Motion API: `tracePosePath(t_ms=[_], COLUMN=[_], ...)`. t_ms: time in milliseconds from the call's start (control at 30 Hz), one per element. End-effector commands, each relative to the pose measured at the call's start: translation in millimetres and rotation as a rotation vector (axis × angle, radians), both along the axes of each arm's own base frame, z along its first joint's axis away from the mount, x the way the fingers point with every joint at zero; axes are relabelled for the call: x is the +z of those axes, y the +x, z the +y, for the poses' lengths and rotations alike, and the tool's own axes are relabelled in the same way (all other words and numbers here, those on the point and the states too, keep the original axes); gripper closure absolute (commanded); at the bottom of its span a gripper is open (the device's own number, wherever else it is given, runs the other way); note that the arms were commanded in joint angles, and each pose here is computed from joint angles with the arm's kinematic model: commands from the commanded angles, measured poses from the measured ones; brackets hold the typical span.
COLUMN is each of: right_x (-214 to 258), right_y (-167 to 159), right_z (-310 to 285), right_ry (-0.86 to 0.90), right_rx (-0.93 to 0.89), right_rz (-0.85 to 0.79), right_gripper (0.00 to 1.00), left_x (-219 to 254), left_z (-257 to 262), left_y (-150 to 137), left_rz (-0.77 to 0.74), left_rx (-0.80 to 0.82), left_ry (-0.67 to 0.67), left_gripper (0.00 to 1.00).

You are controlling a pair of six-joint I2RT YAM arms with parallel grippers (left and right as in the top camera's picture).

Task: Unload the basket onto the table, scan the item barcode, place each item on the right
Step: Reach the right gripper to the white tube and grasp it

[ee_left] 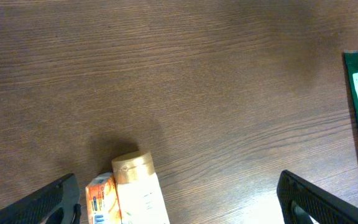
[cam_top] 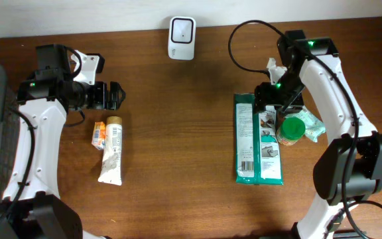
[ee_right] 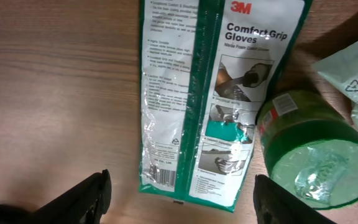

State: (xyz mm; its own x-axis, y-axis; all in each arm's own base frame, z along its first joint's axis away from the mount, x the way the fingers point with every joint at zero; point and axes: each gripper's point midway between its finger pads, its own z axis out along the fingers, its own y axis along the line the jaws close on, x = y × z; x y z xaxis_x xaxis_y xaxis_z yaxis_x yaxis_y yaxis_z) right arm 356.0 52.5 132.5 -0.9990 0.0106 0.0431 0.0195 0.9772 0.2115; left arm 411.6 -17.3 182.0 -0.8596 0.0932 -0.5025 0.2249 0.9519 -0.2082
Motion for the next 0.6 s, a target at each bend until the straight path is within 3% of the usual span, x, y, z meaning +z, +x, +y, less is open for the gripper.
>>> tracePosePath(t_ms=[0,133,167,200,300,367,467,567], right_x=[9.7,20.2,20.4,20.5,17.8,6.6,0.2,-10.7], right_y=[3.0,24.8,29.8,30.6,18.3,9.2,0.9,-6.0], right_z=[20.4,97.4,119.0,139.8,202.3,241.8,291.8,322.6], right_ry=[0.105,0.271,0.287,0.302,0.335,0.357,0.382,0.375], right_rx=[0.006,0.033,0.012,0.015,0.164,0.218,0.314,0.372], right_rz=[-0.017,-0.12,-0.139,-0.151,-0.197,-0.198,-0.27,-0.318], right_gripper=[0.3,0.3,0.05,0.01,0.02,0.09,0.19,0.22], left_x=[12.8,12.9,12.9,12.9,12.7,12.2,13.6,47.5], left_z=[0.5,0.5,0.5,0.4,0.6,3.1,41.5,52.5], left_y=[0.6,0.5,0.5,0.5,0.6,1.2,9.2,23.4], left_rz=[-0.033,-0.033,-0.033,-0.033,-0.033,-0.034,-0.054,-0.139], left_rx=[0.005,0.005,0.005,0.005,0.006,0.012,0.121,0.158], left_ry=[-0.003,-0.003,-0.003,-0.003,-0.002,0.011,0.196,0.245], left_gripper=[0.01,0.01,0.01,0.01,0.01,0.01,0.01,0.01])
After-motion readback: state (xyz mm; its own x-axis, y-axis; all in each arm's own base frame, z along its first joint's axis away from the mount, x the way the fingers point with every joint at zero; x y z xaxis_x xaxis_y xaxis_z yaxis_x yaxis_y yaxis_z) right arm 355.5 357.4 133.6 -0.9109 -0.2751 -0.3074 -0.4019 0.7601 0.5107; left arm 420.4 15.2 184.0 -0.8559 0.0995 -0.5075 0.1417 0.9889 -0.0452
